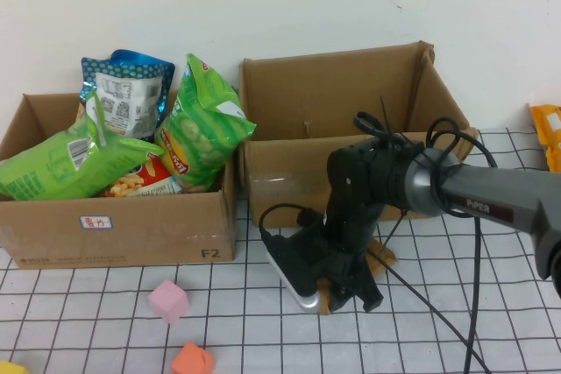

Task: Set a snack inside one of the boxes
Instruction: Pick up the biscuit, then place the biscuit in the biscuit box

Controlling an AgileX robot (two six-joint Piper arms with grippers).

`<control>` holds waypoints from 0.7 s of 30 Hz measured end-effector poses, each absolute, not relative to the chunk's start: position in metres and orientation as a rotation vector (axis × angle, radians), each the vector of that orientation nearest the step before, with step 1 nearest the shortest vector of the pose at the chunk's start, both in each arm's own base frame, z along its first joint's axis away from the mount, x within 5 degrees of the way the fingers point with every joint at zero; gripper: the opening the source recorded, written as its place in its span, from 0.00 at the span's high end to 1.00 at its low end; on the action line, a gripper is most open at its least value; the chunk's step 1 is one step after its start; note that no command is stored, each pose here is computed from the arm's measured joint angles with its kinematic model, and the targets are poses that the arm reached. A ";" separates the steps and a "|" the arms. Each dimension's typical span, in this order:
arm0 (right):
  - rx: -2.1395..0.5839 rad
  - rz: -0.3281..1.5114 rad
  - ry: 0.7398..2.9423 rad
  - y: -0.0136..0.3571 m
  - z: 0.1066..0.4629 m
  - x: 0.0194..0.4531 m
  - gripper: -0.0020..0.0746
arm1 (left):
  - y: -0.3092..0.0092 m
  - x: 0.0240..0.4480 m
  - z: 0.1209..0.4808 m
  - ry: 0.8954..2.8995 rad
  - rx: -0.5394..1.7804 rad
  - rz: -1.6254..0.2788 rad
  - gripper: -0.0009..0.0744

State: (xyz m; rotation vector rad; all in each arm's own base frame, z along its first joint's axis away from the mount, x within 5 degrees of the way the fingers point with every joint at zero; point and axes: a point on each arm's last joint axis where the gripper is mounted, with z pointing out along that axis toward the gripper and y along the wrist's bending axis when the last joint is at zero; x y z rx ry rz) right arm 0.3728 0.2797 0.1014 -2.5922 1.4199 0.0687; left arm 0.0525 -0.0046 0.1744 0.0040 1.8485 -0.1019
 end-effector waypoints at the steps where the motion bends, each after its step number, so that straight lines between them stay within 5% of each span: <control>1: -2.596 0.082 1.434 0.279 0.101 0.372 0.45 | -0.005 0.052 0.174 1.848 0.004 -0.102 0.99; 4: -2.621 0.127 1.472 0.280 0.106 0.365 0.46 | -0.005 0.052 0.174 1.848 0.004 -0.102 0.99; 8: -2.617 0.180 1.527 0.281 0.129 0.354 0.78 | -0.005 0.052 0.174 1.848 0.004 -0.102 0.99; 21: -2.395 0.232 1.630 0.278 0.231 0.327 0.83 | -0.005 0.052 0.174 1.848 0.004 -0.102 0.99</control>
